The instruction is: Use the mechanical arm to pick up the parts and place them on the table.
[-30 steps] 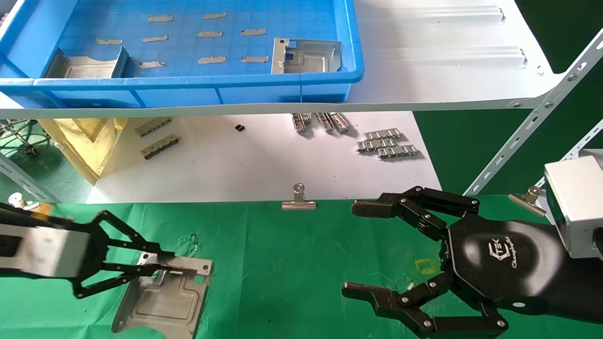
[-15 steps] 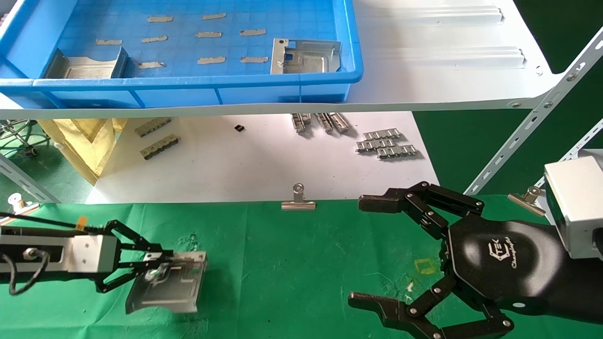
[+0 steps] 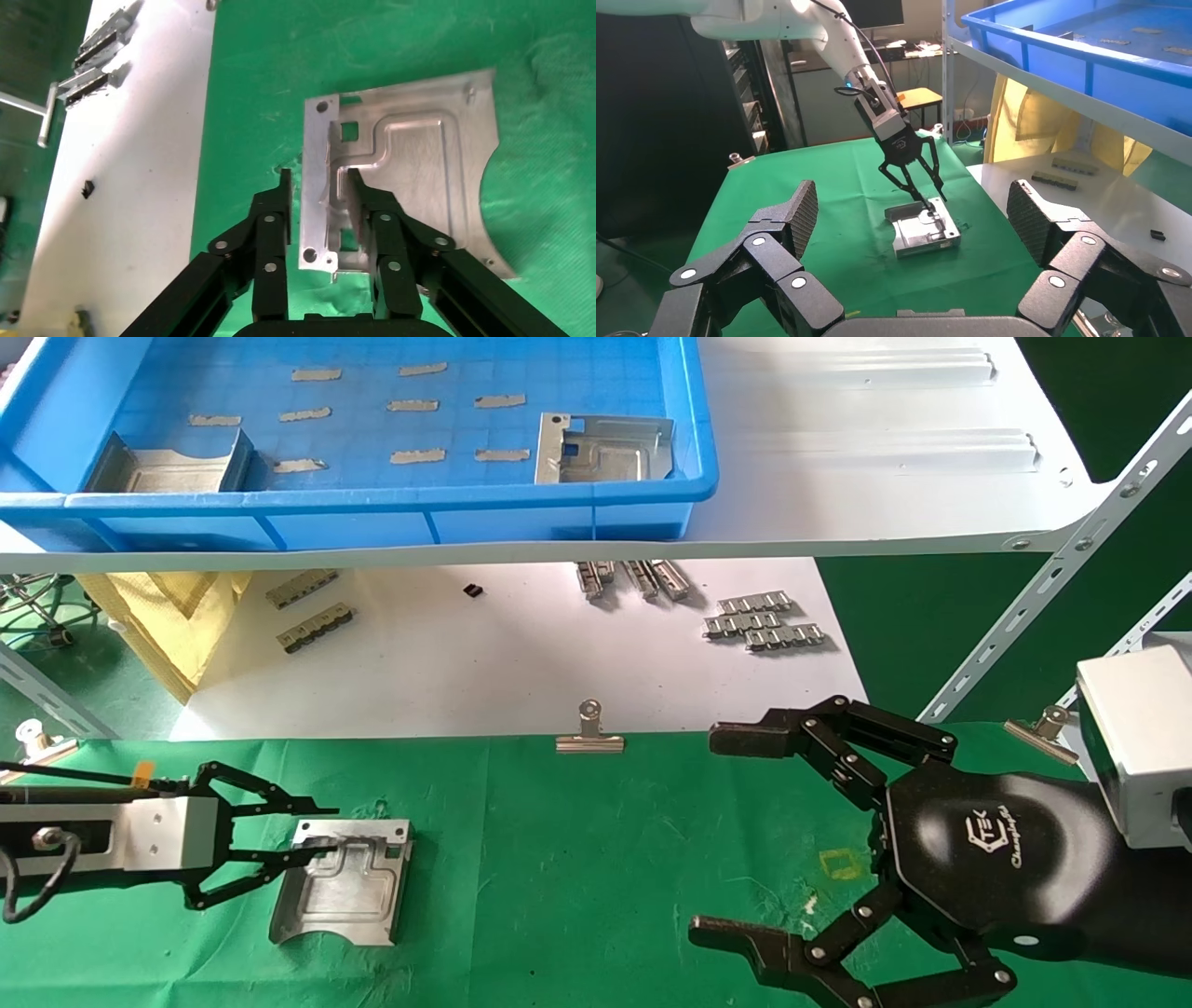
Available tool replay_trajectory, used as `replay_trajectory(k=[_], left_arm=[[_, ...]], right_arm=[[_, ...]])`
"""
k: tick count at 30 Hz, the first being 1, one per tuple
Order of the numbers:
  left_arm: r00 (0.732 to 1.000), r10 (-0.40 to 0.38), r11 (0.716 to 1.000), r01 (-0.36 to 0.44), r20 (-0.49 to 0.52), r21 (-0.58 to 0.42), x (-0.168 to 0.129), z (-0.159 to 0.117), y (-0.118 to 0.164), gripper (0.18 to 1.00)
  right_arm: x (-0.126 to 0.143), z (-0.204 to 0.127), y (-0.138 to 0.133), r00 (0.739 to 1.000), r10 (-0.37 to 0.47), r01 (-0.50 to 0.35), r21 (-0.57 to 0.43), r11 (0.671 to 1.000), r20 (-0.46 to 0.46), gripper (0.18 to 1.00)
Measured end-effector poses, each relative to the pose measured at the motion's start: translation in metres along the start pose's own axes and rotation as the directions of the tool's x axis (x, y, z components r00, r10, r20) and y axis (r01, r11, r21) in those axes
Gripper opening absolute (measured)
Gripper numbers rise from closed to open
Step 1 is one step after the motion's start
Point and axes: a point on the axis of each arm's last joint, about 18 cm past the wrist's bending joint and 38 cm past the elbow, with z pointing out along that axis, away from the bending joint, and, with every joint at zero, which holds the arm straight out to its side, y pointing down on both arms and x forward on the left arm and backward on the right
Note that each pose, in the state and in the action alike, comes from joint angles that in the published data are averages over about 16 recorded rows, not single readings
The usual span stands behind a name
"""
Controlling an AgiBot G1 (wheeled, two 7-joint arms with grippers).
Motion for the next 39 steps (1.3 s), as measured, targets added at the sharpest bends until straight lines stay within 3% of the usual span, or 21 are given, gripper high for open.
replay_trajectory(k=[6, 15, 19, 30, 39], left_arm=[[0.987, -0.162, 0.976, 0.159, 0.01, 0.149, 0.001, -0.005, -0.017, 0.412], [0.926, -0.378, 0.86, 0.361, -0.025, 0.361, 0.002, -0.014, -0.036, 0.6], [0.914, -0.405, 0.836, 0.386, -0.035, 0.39, 0.003, -0.015, -0.038, 0.697], [0.911, -0.407, 0.822, 0.395, -0.062, 0.41, 0.006, -0.011, -0.047, 0.905], [0.905, -0.413, 0.792, 0.414, -0.106, 0.448, 0.01, -0.007, -0.065, 0.979]], right_arm=[[0.0, 0.0, 0.0, 1.0, 0.0, 0.0, 0.0, 1.0, 0.0, 1.001], [0.0, 0.0, 0.0, 1.0, 0.0, 0.0, 0.0, 1.0, 0.0, 1.001], [0.0, 0.0, 0.0, 1.0, 0.0, 0.0, 0.0, 1.0, 0.0, 1.001], [0.0, 0.0, 0.0, 1.0, 0.0, 0.0, 0.0, 1.0, -0.001, 1.001], [0.0, 0.0, 0.0, 1.0, 0.0, 0.0, 0.0, 1.0, -0.001, 1.001]])
